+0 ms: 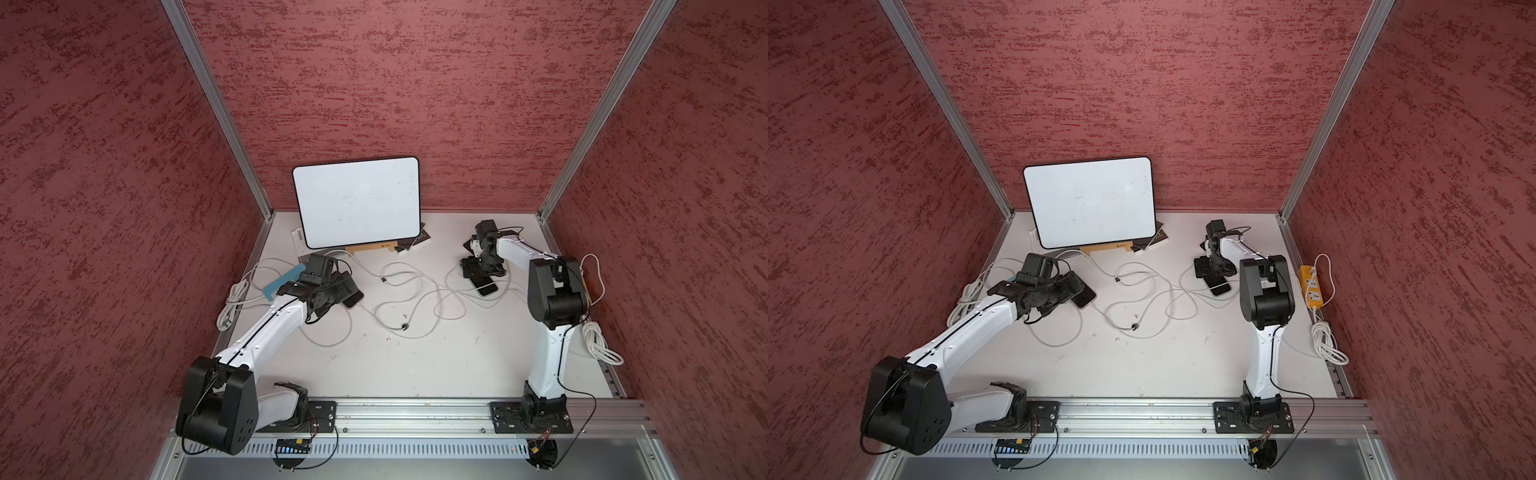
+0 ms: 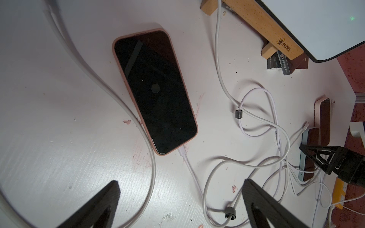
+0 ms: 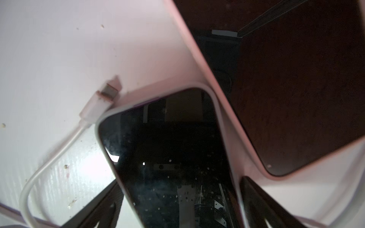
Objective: Plug the charging cable into the phone
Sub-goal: Pick up the phone at the center of the board.
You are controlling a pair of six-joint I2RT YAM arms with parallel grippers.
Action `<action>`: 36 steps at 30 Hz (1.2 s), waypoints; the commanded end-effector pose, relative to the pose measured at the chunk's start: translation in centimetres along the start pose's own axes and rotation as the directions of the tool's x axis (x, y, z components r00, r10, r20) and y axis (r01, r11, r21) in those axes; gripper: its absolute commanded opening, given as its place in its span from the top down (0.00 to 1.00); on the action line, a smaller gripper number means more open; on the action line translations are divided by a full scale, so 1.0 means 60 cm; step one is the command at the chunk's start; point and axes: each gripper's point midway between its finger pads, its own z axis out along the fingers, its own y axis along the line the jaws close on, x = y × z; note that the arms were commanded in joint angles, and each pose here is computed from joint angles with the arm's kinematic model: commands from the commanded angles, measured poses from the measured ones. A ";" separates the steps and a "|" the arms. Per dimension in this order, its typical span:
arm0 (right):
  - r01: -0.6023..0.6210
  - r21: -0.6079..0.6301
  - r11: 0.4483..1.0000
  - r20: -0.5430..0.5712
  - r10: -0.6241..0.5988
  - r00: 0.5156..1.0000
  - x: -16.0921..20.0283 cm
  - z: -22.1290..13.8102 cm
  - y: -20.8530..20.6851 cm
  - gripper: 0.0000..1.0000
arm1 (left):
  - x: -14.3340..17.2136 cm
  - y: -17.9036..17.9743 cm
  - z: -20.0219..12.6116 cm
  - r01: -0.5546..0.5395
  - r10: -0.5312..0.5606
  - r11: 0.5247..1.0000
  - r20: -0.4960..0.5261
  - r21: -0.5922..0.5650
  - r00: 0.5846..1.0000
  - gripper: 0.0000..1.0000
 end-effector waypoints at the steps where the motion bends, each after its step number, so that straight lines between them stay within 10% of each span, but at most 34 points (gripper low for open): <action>1: -0.027 -0.053 0.998 -0.099 0.022 0.995 0.030 0.033 0.012 0.16 | 0.000 -0.004 0.000 -0.007 0.007 1.000 -0.004 0.013 1.000 0.00; 6: -0.040 -0.097 0.995 -0.040 0.036 0.999 0.004 0.003 0.034 0.43 | -0.001 -0.012 -0.008 -0.004 0.004 0.999 0.000 0.035 1.000 0.01; 12: 0.090 -0.204 0.975 0.191 -0.050 0.980 -0.057 -0.087 0.124 0.49 | 0.002 -0.028 -0.010 -0.005 0.005 0.997 -0.007 0.078 1.000 0.03; 21: 0.407 -0.337 0.849 0.604 -0.136 0.785 -0.084 -0.249 0.271 0.51 | -0.012 -0.087 -0.045 -0.039 0.031 0.972 0.037 0.230 0.999 0.09; 36: 0.602 -0.555 0.574 0.630 -0.183 0.755 0.024 -0.291 0.454 0.54 | -0.050 -0.272 -0.076 -0.205 0.168 0.887 0.125 0.413 0.978 0.19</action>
